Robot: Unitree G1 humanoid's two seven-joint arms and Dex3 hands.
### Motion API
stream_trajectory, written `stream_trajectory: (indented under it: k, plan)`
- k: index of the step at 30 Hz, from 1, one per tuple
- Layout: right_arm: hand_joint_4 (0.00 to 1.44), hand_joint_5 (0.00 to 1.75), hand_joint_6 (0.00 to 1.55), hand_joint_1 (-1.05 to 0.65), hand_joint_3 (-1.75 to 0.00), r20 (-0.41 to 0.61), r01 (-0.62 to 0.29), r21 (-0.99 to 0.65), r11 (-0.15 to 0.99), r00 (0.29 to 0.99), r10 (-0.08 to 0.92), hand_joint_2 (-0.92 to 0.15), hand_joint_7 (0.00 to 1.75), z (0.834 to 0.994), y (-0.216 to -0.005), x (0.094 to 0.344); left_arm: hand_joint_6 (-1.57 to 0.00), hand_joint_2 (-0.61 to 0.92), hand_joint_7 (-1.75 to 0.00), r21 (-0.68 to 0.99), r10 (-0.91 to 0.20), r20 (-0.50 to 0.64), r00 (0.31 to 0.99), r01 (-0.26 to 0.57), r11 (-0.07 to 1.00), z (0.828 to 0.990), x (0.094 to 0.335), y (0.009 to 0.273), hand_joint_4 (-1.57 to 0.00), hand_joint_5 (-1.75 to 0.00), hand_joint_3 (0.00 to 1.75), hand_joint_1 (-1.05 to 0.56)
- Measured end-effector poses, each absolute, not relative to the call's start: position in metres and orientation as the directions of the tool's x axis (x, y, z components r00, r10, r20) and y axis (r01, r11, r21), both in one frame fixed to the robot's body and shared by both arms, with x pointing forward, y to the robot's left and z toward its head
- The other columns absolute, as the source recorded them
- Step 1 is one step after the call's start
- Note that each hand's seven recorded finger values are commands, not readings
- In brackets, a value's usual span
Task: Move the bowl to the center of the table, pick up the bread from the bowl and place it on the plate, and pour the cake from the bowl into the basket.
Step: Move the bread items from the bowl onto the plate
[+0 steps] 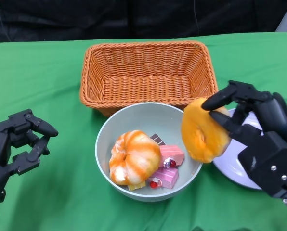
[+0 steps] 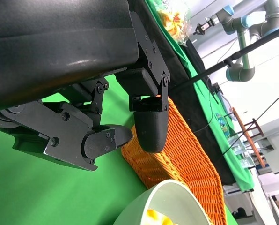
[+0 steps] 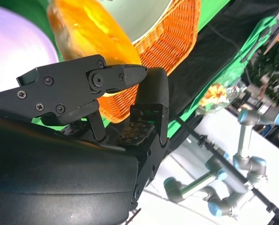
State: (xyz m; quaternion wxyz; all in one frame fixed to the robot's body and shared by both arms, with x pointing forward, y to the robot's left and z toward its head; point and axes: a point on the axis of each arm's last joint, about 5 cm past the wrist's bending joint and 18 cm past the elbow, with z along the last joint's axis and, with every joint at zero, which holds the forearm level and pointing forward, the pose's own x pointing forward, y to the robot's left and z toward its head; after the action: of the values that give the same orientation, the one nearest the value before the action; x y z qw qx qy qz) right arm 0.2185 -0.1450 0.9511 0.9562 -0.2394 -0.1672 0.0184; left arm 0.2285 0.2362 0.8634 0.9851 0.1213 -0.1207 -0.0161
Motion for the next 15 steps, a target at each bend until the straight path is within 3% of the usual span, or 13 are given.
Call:
stream_trajectory:
  k: [15]
  plan:
    - [0.7,1.69,0.73,-0.05,-0.2,0.295,0.111,-0.468,0.877,0.955,0.037,-0.92,1.04,0.942,-0.169,0.21,-0.8,0.72,-1.17,0.247,-0.059,0.228,0.972,0.001,0.969,0.863,0.229,0.238,-0.79,-1.51,0.72,-0.07]
